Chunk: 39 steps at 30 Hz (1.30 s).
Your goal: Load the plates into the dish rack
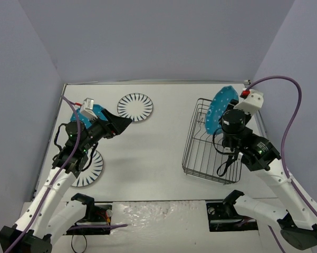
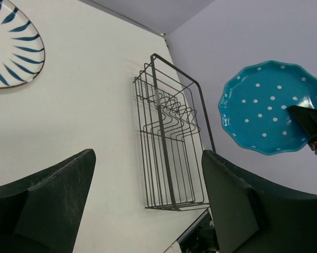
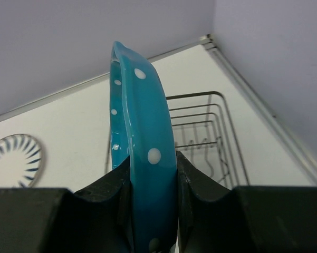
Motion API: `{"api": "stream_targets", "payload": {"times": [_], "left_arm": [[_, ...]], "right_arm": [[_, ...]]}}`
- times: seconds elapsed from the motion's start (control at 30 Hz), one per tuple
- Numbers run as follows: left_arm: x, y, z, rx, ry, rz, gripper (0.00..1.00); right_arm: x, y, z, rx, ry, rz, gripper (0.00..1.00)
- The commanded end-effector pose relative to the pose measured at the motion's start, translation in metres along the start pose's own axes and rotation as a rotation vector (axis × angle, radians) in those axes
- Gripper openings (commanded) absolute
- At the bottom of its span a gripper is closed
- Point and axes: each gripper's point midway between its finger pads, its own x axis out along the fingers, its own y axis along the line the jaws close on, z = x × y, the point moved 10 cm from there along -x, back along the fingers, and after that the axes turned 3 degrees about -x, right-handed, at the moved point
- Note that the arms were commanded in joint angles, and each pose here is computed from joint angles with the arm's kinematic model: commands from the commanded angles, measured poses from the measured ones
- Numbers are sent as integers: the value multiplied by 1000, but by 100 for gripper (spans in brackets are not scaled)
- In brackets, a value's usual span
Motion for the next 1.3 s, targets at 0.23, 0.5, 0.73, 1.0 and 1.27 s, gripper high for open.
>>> {"api": "stream_targets", "payload": {"times": [0.23,0.5,0.73,1.0,1.27], "left_arm": [[-9,-20,17,78,-59,-24,78],[-11,-19,16,82,-54,-24,78],[-10,-19,16,80,-52,-27,78],[-12,-20,16,88,-50,-29,78],[-10,-22,17,87,-44,-33,78]], "right_arm": [[1,-40,24,-35,-103,-338,0],[39,-53,3,-90,19,-380,0],[75,-58,-12,-49,124,-328,0],[95,-68,-23,-33,162,-342,0],[101,-73,-21,-46,161,-378,0]]}}
